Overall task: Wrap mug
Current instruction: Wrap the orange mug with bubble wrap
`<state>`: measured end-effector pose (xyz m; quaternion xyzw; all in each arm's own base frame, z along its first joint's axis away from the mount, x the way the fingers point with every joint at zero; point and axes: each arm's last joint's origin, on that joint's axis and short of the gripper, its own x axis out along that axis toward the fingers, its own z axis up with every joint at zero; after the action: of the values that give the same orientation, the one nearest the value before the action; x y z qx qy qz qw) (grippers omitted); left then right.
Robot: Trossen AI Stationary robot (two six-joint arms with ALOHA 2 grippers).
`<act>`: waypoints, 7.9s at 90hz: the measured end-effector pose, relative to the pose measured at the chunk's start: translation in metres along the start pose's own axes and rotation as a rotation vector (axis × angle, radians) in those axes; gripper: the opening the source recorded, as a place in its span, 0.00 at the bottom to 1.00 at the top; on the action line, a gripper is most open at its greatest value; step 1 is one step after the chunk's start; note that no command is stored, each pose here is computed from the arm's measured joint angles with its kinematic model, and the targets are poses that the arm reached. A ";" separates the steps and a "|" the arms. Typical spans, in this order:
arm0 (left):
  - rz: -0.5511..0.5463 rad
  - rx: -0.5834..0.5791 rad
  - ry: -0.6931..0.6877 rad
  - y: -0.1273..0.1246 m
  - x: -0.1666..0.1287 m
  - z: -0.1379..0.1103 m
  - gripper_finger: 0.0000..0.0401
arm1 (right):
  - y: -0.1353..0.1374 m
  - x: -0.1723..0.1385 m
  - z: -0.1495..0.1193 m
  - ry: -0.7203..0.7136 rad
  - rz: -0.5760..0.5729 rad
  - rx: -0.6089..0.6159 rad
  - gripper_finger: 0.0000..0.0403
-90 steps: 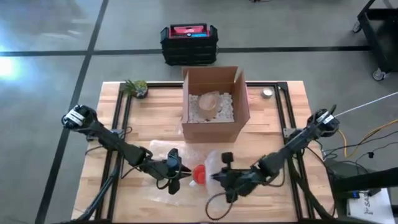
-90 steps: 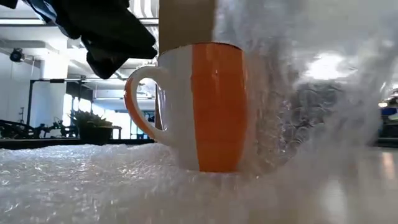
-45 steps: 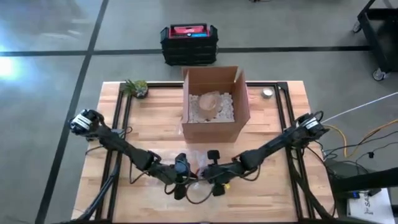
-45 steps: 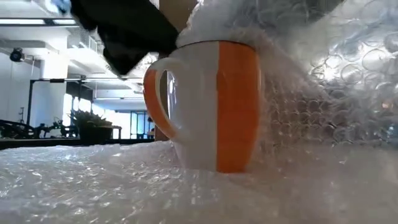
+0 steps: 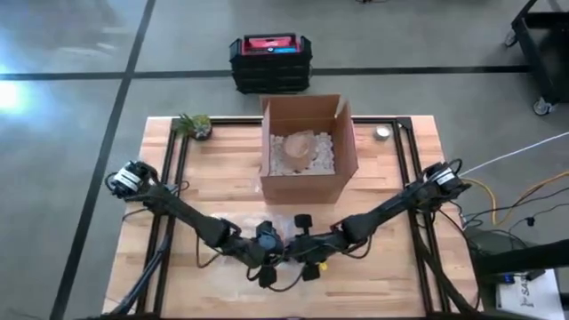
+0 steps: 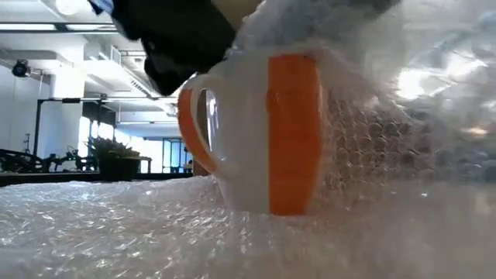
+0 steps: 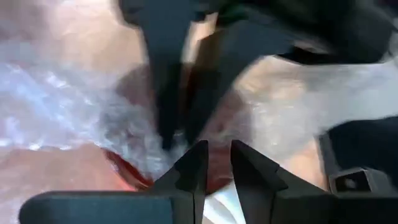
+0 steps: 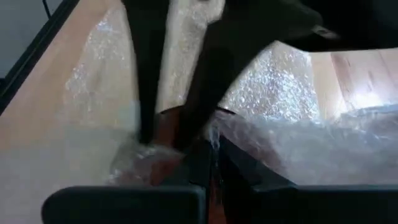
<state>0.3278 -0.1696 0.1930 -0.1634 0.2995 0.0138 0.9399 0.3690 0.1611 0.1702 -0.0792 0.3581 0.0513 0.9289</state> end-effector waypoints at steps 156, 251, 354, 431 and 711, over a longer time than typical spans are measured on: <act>-0.067 0.009 -0.081 -0.009 -0.015 0.021 0.15 | -0.005 -0.028 -0.015 0.135 0.044 0.041 0.01; -0.024 -0.006 -0.018 -0.006 0.020 0.002 0.15 | -0.012 -0.066 0.047 0.191 0.014 -0.062 0.06; 0.007 0.004 -0.141 -0.005 -0.011 0.031 0.11 | 0.007 0.009 0.001 0.379 0.127 -0.061 0.01; 0.083 0.021 -0.099 0.004 0.016 0.011 0.09 | 0.006 -0.034 0.062 0.347 0.151 -0.107 0.01; -0.115 0.001 -0.066 -0.011 0.018 0.025 0.09 | 0.003 -0.004 -0.012 0.344 0.107 -0.008 0.01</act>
<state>0.3585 -0.1732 0.2053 -0.1793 0.2584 -0.0348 0.9486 0.3574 0.1612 0.1641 -0.0716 0.5152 0.0877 0.8496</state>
